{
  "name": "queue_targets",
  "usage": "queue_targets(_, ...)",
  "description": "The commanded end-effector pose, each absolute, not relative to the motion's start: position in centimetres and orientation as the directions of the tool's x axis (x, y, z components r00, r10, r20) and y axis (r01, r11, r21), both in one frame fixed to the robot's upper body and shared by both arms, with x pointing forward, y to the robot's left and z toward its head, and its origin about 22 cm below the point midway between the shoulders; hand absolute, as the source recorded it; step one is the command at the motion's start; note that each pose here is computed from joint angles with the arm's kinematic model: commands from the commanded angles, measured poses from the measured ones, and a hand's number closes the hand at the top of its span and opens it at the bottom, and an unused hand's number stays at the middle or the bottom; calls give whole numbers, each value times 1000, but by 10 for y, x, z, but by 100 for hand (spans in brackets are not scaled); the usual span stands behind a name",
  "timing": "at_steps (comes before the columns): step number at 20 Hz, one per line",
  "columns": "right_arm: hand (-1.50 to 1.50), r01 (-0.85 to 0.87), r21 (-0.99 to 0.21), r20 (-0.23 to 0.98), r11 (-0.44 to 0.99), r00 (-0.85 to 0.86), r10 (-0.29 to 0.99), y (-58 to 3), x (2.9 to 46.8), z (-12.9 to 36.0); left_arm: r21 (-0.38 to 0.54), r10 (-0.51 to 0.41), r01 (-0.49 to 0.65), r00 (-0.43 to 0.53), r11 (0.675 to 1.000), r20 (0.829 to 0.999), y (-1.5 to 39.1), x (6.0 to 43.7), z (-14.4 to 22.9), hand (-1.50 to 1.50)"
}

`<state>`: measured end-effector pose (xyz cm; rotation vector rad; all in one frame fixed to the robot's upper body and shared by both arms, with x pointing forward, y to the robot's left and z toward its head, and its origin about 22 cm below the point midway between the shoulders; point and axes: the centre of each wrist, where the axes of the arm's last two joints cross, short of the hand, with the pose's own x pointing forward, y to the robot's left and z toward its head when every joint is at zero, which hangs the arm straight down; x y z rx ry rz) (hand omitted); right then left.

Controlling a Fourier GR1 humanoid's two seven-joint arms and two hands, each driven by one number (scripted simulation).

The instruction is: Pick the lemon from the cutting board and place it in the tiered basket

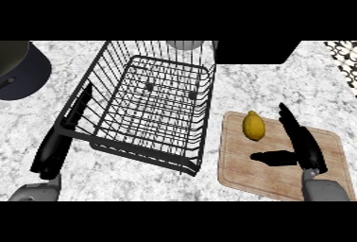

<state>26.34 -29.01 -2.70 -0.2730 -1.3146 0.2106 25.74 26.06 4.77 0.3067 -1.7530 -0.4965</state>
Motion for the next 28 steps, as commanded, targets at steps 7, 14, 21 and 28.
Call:
queue_targets(7,-150,-97,-381,895,920,213,393,-268,287,-41,486,-462,50,-238,872,854,266,261,53,0)
queue_targets(14,150,36,-296,954,955,61,293,-252,281,-56,488,-462,56,-249,871,851,254,257,48,0)
queue_targets(21,150,199,-308,951,930,28,309,-281,267,-22,489,-466,49,-238,871,852,245,249,56,0)
queue_targets(28,150,167,-729,684,664,135,717,-343,247,-6,493,-470,52,-232,869,852,264,256,49,0)
